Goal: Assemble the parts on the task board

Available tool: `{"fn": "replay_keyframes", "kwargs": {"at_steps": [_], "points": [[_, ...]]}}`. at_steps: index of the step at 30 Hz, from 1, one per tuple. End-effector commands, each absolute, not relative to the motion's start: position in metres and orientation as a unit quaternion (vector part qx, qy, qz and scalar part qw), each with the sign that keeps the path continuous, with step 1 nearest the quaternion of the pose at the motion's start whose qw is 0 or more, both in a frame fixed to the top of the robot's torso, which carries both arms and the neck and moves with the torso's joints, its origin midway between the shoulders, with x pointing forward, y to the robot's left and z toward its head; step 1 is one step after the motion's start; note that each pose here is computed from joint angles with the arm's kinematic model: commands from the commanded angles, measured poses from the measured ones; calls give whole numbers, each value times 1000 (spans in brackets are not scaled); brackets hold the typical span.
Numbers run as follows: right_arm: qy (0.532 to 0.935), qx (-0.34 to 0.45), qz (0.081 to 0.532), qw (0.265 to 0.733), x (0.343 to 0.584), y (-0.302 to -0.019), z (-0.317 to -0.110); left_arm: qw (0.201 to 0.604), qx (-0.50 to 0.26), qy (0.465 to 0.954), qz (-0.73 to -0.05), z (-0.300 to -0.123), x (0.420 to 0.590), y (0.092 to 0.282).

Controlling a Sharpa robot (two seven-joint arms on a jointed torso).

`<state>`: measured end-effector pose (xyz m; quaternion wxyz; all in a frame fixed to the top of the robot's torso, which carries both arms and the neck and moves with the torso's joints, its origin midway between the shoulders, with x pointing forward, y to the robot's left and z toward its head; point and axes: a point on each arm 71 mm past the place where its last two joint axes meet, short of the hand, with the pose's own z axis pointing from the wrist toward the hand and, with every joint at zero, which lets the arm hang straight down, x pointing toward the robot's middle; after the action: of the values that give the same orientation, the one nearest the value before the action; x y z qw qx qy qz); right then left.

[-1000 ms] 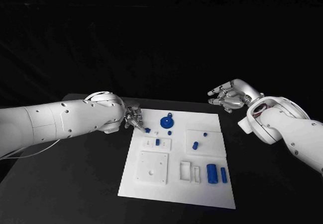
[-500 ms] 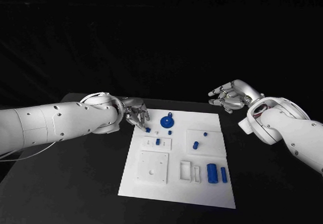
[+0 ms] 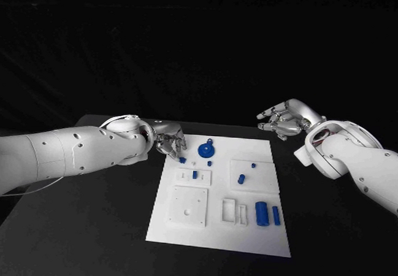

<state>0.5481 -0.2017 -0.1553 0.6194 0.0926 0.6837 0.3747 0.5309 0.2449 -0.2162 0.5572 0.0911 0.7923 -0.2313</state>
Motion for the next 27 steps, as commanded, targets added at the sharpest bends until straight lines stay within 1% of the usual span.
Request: {"fn": "replay_keyframes", "kwargs": {"at_steps": [1,13,27], "points": [[686,86,376,617,547,-200,-156,568,130,776,-241,-218,530,239],[685,86,377,617,547,-199,-156,554,140,785,-240,-230,529,235],[686,85,378,616,547,-198,-156,547,141,791,-234,-233,530,237]]}}
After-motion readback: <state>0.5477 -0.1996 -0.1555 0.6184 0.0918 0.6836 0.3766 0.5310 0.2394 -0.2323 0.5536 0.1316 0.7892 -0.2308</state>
